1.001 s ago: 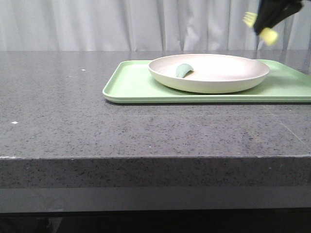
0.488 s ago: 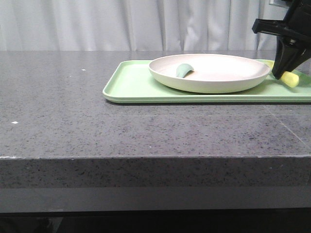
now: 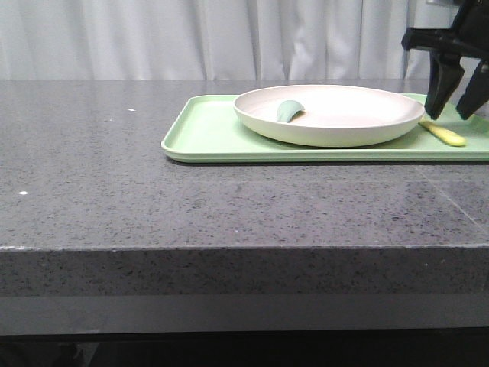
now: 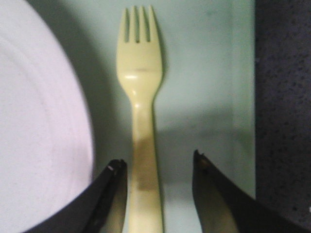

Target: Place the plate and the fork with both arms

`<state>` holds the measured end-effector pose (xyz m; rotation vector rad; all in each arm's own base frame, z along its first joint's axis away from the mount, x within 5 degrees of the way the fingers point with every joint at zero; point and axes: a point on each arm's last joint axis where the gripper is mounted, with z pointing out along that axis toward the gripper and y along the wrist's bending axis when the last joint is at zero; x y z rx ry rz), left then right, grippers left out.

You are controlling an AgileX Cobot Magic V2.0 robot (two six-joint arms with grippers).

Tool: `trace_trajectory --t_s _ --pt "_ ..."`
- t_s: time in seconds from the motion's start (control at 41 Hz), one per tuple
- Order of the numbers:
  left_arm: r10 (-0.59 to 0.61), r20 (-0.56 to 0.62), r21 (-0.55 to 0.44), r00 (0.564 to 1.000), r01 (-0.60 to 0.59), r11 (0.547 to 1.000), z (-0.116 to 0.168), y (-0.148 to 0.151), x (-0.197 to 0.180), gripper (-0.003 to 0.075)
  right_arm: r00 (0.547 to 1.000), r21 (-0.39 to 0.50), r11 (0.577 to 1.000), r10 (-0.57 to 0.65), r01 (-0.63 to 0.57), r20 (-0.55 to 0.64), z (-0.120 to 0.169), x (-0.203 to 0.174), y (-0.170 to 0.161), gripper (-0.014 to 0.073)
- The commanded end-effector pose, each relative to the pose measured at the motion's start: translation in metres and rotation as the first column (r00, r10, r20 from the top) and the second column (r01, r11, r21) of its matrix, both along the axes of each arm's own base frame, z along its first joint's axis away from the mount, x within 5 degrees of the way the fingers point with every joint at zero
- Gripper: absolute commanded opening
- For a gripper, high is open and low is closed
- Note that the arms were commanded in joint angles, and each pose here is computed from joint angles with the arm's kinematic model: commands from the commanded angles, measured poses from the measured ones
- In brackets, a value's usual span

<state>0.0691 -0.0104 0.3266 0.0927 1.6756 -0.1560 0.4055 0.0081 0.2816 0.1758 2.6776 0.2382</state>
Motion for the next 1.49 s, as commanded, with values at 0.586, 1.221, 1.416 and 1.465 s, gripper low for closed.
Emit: trace_trajectory --t_s 0.586,1.221,1.416,1.465 --pt "-0.003 0.092 -0.023 0.996 0.005 1.000 0.015 0.000 0.000 -0.0018 0.879 -0.091 0.996 0.065 -0.025 0.473 0.122 -0.131 -0.002 -0.0064" --pt "-0.003 0.092 -0.023 0.996 0.005 1.000 0.015 0.000 0.000 -0.0018 0.561 -0.117 0.988 0.041 0.100 0.827 0.031 -0.306 -0.006 -0.0064" --pt "-0.003 0.092 -0.023 0.996 0.005 1.000 0.015 0.000 0.000 -0.0018 0.465 -0.107 0.988 0.042 0.114 0.885 0.018 -0.337 -0.006 -0.0064" --pt "-0.003 0.092 -0.023 0.996 0.005 1.000 0.015 0.000 0.000 -0.0018 0.443 -0.104 0.988 0.042 0.117 0.895 0.018 -0.341 -0.006 -0.0064"
